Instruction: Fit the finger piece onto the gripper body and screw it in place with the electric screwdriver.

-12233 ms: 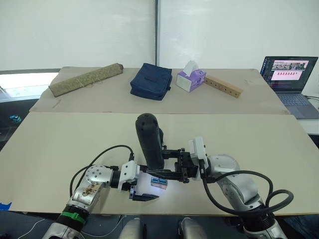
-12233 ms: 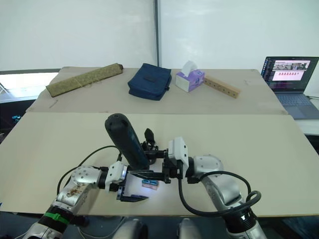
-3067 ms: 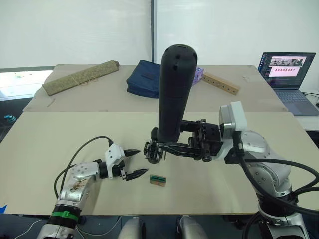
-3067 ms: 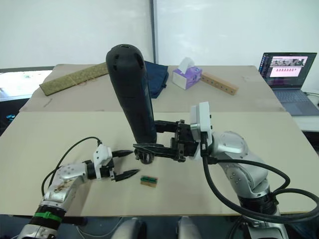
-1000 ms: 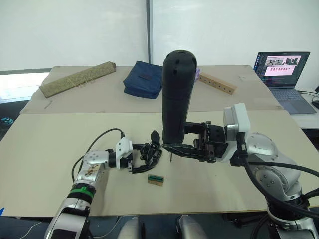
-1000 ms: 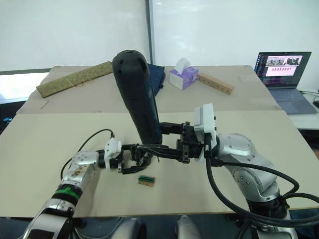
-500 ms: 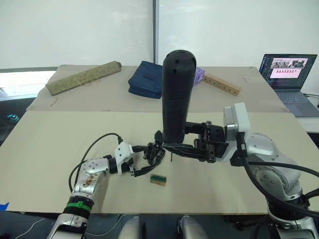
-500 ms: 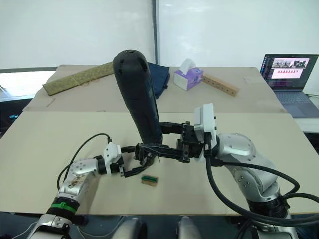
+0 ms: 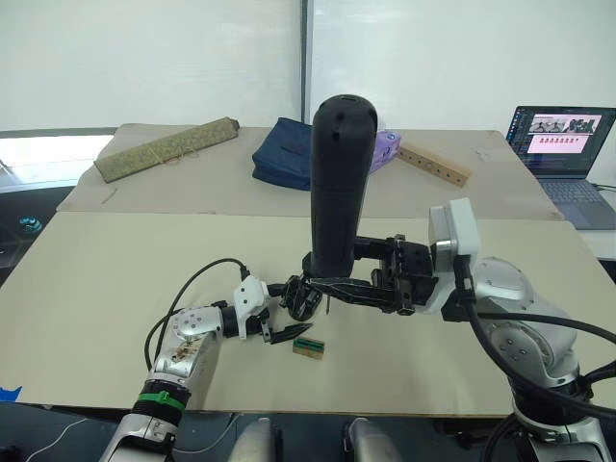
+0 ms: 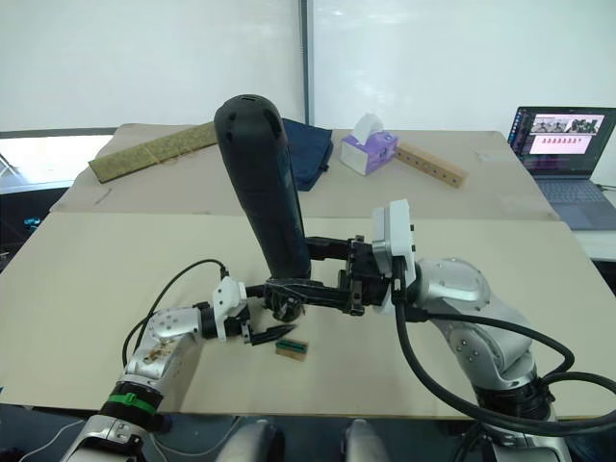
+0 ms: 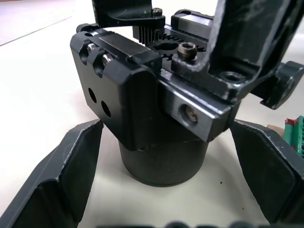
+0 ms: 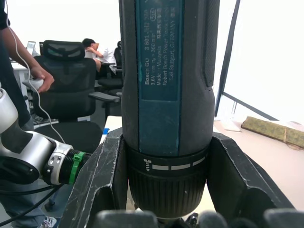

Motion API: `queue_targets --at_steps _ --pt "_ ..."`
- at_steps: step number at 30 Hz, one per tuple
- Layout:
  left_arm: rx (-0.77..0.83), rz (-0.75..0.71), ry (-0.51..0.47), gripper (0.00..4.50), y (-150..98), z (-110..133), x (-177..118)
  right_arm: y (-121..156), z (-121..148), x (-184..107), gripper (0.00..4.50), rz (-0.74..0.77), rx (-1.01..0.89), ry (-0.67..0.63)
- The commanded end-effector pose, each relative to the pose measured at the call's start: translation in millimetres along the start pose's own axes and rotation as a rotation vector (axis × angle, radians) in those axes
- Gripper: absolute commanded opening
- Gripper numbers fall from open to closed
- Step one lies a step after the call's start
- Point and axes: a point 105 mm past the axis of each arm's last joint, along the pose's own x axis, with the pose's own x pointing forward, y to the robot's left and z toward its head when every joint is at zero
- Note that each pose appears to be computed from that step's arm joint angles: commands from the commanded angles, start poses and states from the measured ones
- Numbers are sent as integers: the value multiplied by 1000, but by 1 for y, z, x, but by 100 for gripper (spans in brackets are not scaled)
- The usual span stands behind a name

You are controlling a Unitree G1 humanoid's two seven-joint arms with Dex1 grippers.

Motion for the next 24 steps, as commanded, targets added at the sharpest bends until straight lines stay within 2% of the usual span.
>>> queue_targets --at_steps 1,2,3,5,6,7,15,24 --pt "-74 -40 56 445 -12 -20 5 4 17 3 190 27 -64 -43" --pt "-70 -40 62 445 -12 -22 6 4 17 3 190 28 -64 -43" --pt "-66 -39 65 393 -12 -23 6 4 17 3 190 29 -65 -45" --pt "-67 -38 67 320 -11 -25 8 4 18 4 190 35 -67 -47" --pt "-70 -35 67 261 -10 -25 9 5 19 5 190 37 -68 -49" --pt "-71 -33 68 228 -10 -25 10 5 20 5 190 41 -68 -50" --pt "-70 -51 78 226 -12 -27 12 9 41 19 190 102 -20 -100" --pt "-67 -57 85 226 -11 -27 12 -8 51 40 190 82 -14 -120"
